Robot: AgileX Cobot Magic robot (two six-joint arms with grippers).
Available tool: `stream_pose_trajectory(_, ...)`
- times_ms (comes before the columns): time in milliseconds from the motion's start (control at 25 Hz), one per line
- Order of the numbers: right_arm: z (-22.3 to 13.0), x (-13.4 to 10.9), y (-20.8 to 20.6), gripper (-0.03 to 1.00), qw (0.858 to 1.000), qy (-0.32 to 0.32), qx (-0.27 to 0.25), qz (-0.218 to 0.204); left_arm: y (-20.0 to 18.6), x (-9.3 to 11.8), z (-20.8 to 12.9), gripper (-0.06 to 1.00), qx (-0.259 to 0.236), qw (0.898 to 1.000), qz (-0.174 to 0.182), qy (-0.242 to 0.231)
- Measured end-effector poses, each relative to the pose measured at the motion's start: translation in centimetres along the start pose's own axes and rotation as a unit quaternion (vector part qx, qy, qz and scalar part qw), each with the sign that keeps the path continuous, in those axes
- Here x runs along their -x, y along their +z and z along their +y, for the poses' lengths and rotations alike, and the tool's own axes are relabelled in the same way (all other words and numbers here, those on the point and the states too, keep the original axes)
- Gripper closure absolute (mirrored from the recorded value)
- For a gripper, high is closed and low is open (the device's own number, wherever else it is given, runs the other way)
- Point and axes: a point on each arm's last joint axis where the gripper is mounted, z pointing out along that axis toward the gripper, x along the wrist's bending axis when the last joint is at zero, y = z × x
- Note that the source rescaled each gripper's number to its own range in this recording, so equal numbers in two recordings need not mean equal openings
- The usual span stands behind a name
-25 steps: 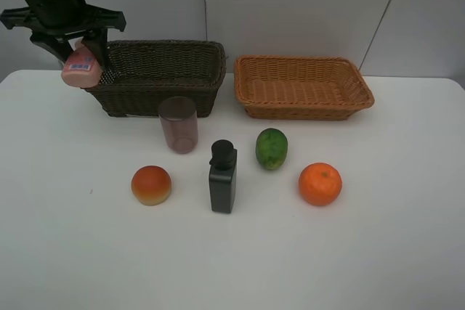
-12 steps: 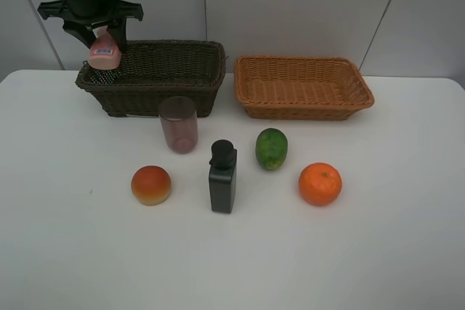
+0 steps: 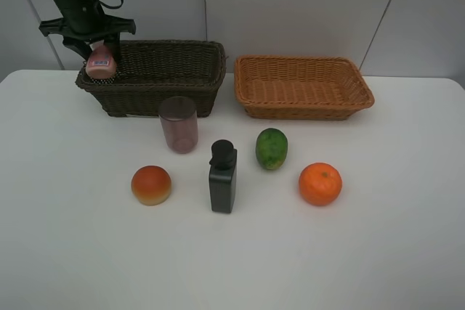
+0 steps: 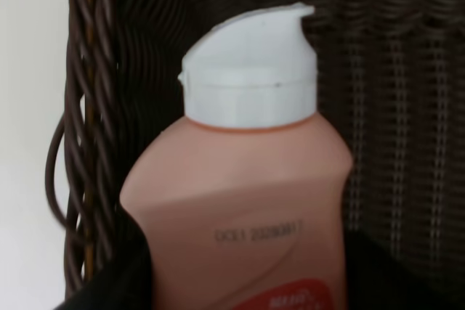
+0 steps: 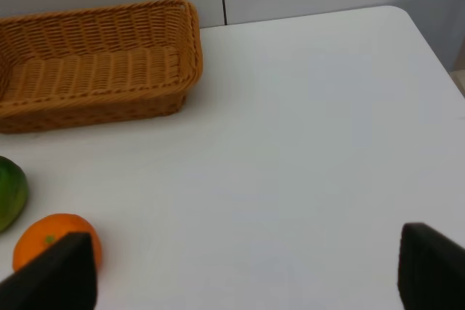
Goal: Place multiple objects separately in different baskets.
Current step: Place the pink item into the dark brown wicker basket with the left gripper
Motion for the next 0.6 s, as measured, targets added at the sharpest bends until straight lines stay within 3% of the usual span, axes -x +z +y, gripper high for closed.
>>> stream_pose_trajectory(240, 0.0, 0.0, 0.0, 0.22, 1.000, 0.000, 0.000, 0.000, 0.2, 0.4, 0.8, 0.30, 0.044, 0.999, -0.020, -0.003)
stream_pose_trajectory(600, 0.0, 0.0, 0.0, 0.22, 1.000, 0.000, 0.000, 0.000, 3.5, 0.6, 0.1, 0.30, 0.026, 0.999, -0.021, 0.013)
